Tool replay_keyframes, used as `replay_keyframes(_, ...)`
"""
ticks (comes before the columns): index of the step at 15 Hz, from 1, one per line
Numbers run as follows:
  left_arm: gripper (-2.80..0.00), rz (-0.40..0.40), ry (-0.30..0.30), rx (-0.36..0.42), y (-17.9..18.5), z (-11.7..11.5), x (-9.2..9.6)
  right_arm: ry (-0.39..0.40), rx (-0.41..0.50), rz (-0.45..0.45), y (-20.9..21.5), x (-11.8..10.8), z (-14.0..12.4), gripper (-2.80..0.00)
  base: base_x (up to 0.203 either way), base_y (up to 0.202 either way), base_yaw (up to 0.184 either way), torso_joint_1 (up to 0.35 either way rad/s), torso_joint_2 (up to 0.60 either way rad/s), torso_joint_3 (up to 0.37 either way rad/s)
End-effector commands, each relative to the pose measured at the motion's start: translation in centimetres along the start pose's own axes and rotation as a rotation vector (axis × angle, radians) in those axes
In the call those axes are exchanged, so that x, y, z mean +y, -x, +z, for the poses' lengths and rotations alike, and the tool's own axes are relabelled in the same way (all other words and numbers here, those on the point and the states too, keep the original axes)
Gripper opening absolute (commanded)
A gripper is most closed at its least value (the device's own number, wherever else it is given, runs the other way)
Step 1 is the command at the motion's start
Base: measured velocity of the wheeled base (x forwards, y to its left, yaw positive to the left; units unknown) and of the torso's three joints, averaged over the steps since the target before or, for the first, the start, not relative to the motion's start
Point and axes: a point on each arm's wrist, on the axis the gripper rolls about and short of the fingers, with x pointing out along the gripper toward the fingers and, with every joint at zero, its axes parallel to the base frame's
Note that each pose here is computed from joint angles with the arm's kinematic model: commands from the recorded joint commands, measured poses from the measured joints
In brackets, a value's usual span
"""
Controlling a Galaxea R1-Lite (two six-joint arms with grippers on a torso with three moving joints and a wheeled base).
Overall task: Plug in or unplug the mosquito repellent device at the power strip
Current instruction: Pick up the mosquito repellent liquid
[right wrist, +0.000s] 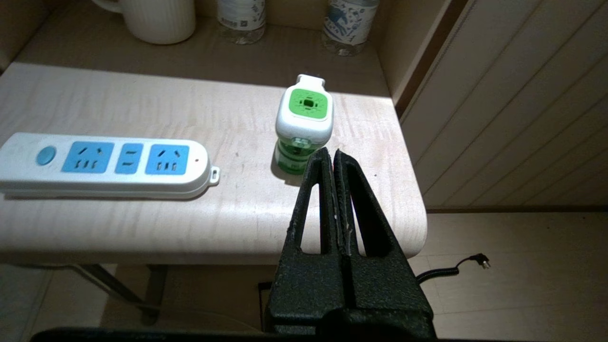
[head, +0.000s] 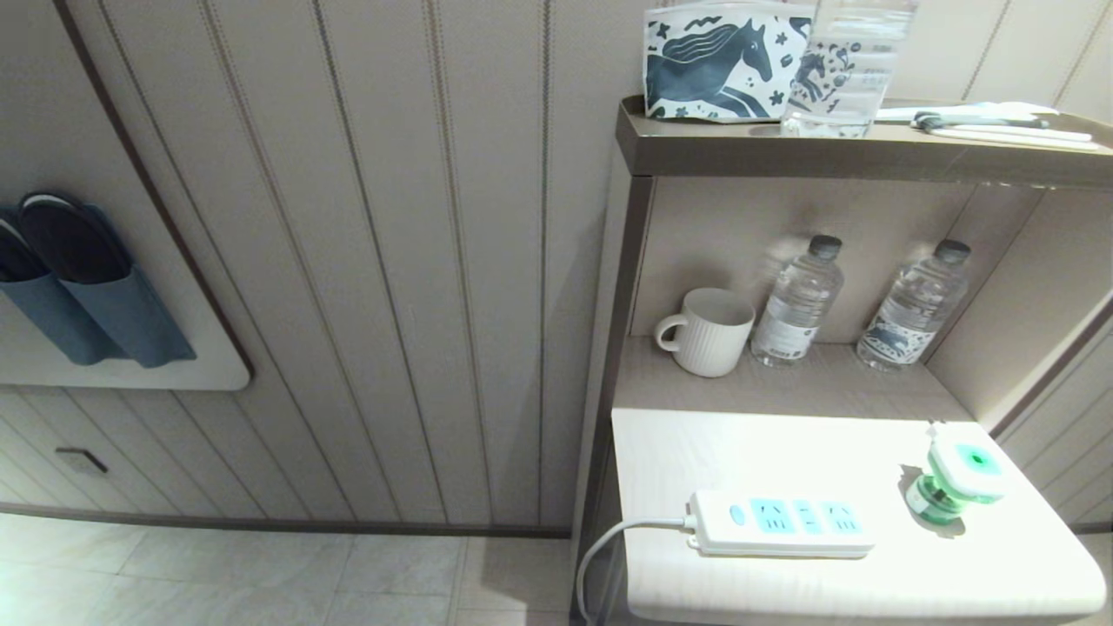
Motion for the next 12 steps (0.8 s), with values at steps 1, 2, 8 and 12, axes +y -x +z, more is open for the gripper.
replay_keyframes(1,-2.8,0.0,0.001,0.0,-0.01,0.02,0.0,-0.009,-0.042,0.016,0.82,-0.23,0.15,-2.8,0.0,0.0,0.0,0.0,0.0,0.0)
replay_keyframes(2,-2.8,0.0,0.001,0.0,-0.01,0.02,0.0,-0.009,-0.042,0.016,0.82,-0.23,0.15,-2.8,0.0,0.0,0.0,0.0,0.0,0.0)
replay_keyframes(8,-2.8,0.0,0.001,0.0,-0.01,0.02,0.0,-0.005,-0.02,-0.029,0.46,-0.24,0.37,-2.8,0.0,0.0,0.0,0.0,0.0,0.0)
replay_keyframes(12,-2.8,0.0,0.001,0.0,-0.01,0.02,0.0,0.009,0.031,-0.025,0.48,-0.22,-0.06,-2.8,0.0,0.0,0.0,0.0,0.0,0.0)
